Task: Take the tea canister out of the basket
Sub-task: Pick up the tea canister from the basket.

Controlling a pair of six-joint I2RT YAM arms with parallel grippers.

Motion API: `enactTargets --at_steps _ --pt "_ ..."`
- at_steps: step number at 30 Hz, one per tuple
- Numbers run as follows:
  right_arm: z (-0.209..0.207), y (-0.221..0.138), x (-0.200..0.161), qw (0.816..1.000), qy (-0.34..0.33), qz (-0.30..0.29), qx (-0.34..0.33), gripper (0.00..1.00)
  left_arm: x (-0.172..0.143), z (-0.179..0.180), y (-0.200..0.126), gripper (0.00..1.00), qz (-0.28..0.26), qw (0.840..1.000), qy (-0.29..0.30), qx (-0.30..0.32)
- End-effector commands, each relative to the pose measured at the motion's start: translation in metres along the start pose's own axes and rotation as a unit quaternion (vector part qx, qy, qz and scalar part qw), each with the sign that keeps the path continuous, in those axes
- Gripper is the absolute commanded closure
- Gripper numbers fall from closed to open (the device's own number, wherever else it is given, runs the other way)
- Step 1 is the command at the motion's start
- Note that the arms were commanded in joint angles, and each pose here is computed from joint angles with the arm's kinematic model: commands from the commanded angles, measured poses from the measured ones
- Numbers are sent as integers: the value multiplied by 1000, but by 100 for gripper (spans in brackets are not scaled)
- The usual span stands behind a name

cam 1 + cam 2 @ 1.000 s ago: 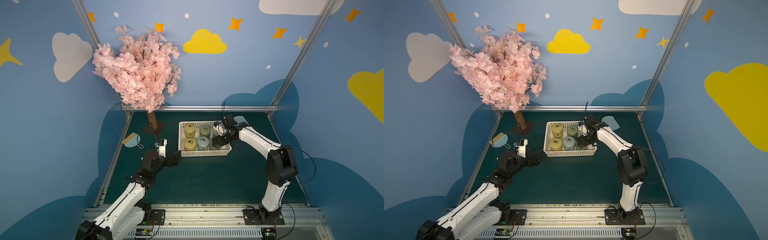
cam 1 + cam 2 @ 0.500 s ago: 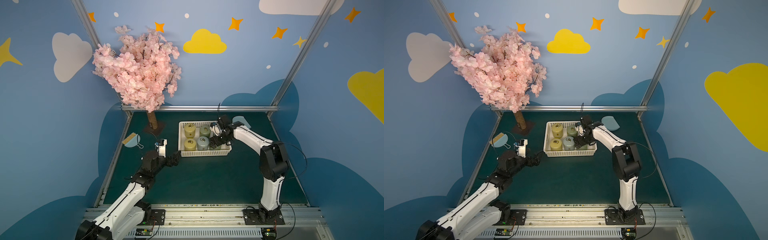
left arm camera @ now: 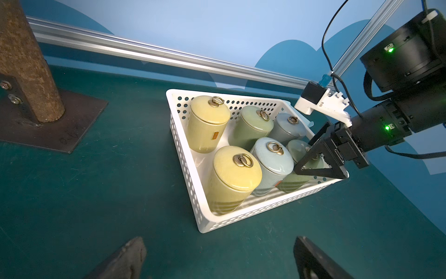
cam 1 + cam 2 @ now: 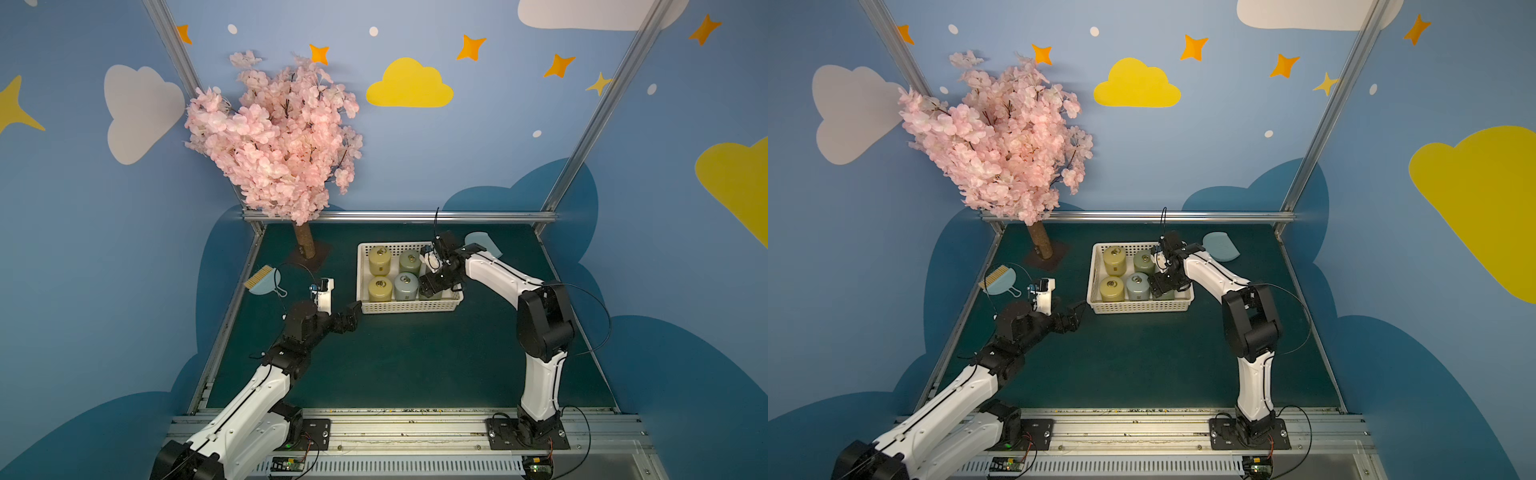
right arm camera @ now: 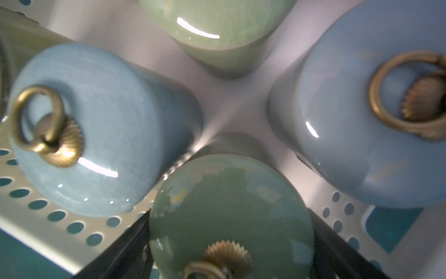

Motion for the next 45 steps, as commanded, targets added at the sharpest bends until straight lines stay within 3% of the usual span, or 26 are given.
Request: enactTargets --at_steps 1,10,13,28,45 --pt "1 5 2 1000 1 8 -6 15 1 0 -1 0 -8 1000 7 1" --pt "2 0 0 1000 8 4 0 44 1 0 -1 0 -8 1000 7 3" --pt "4 -6 0 1000 11 -2 5 50 0 1 -1 0 -7 1000 7 3" --pt "4 -64 9 998 18 -59 -27 56 1 0 -2 0 -9 1000 7 4" --pt "9 -116 2 994 19 -99 -32 58 1 1 -5 0 -18 1000 9 11"
Point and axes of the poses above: each gripper's point midway between its finger pads, its own y axis out along the fingers, its own z axis along the line the jaws close on, x = y × z, the point moved 8 cm from there along -y, back along the fingers, and after that the axes turned 9 degrees about y, right-handed, at the moved point
